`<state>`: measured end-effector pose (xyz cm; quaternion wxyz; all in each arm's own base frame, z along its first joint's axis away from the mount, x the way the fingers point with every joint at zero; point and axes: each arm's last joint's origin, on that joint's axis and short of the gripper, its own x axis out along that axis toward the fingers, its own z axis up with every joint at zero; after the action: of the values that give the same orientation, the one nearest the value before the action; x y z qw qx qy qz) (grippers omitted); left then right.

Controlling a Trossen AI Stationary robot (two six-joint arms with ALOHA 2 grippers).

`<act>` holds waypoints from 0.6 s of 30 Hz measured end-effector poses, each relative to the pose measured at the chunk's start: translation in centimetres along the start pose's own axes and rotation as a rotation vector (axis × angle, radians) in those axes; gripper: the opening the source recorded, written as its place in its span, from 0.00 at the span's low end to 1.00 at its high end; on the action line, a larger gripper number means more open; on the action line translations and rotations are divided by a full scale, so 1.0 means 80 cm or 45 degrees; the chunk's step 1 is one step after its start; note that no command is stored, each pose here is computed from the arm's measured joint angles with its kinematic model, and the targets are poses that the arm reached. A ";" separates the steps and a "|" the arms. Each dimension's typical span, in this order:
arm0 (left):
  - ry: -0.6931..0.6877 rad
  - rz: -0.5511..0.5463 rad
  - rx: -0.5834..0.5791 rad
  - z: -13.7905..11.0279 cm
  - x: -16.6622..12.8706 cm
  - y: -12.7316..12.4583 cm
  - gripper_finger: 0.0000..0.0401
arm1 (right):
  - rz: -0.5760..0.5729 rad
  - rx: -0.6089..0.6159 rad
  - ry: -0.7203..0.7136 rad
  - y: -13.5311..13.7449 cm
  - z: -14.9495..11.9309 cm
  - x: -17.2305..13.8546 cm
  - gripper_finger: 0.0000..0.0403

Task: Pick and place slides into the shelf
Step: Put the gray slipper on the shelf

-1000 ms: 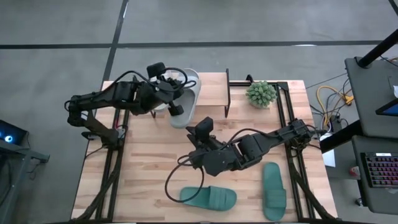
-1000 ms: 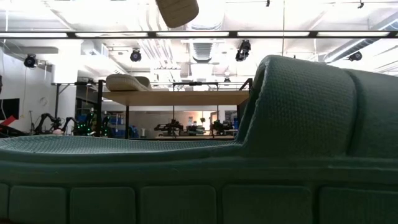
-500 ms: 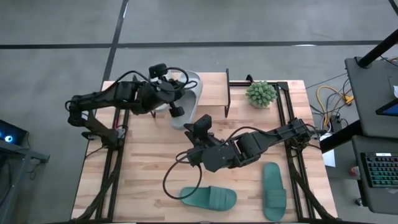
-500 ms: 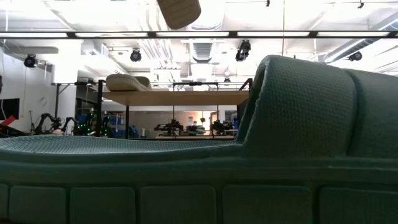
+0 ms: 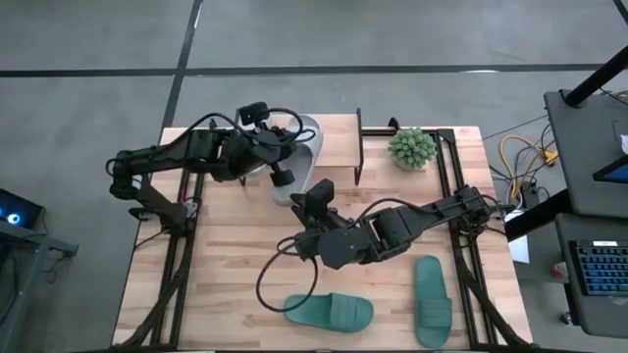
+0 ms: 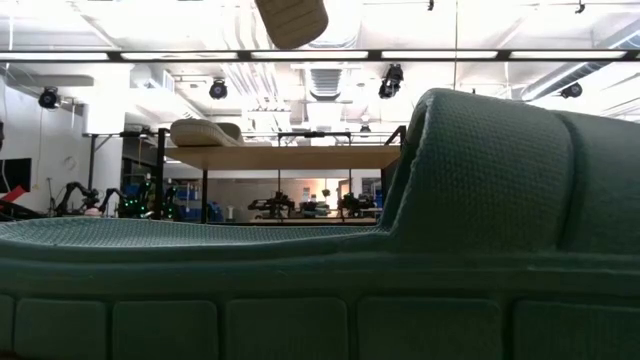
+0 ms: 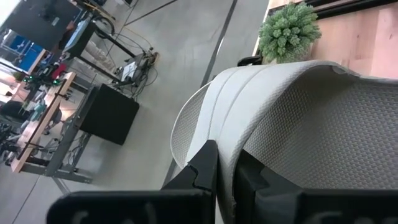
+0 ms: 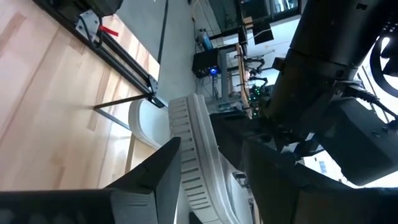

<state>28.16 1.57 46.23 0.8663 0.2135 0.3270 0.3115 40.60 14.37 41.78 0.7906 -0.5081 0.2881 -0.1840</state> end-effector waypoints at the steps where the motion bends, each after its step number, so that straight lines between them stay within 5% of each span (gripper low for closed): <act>1: -0.003 0.001 -0.004 0.001 0.000 0.001 0.00 | -0.001 0.008 0.002 0.000 0.000 0.001 0.40; 18: -0.042 0.001 -0.031 0.007 -0.008 0.009 0.00 | 0.020 0.024 -0.013 -0.001 -0.002 0.004 0.40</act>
<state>27.85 1.55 47.29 0.8739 0.2082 0.3089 0.3124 40.77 14.04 41.73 0.7981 -0.4993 0.2864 -0.1779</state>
